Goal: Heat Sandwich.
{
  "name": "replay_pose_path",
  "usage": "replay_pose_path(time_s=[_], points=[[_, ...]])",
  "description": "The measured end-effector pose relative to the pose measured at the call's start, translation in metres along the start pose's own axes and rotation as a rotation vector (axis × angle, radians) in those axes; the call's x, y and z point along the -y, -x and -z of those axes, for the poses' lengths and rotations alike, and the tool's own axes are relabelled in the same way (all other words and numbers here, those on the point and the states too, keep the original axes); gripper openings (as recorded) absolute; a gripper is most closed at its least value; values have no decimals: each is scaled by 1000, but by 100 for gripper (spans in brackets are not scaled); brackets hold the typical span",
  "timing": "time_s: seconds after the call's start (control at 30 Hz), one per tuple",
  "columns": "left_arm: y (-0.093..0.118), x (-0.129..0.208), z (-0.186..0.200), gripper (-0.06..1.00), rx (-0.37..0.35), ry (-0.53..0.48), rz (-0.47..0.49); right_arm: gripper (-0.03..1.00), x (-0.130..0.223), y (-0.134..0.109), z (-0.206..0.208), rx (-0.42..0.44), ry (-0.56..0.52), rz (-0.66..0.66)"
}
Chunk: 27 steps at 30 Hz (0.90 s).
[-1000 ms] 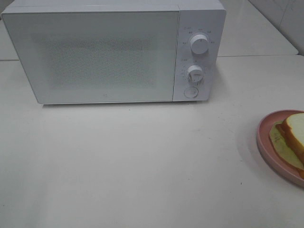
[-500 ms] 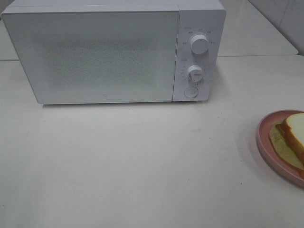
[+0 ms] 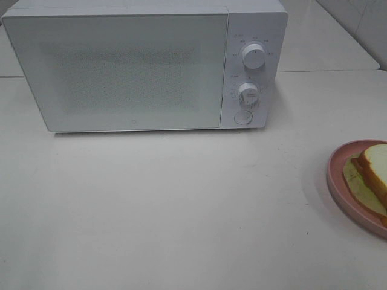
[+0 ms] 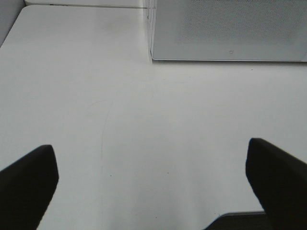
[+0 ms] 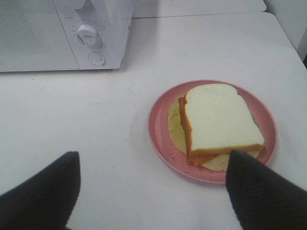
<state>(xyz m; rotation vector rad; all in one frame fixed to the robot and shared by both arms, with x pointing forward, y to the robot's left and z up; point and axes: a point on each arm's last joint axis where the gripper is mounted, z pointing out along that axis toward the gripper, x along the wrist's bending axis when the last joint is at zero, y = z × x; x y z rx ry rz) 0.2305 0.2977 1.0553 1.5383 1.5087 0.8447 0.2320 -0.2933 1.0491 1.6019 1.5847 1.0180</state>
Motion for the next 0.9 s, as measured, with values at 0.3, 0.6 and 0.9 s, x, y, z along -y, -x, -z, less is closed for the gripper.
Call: replay_pose_path(time_s=[0.3,0.6,0.9], points=[[0,0,0,99,0,0,0,76,0,0,0,0,0,0],[0,0,0,99,0,-1,0,76,0,0,0,0,0,0],[0,0,0,99,0,-1,0,76,0,0,0,0,0,0]])
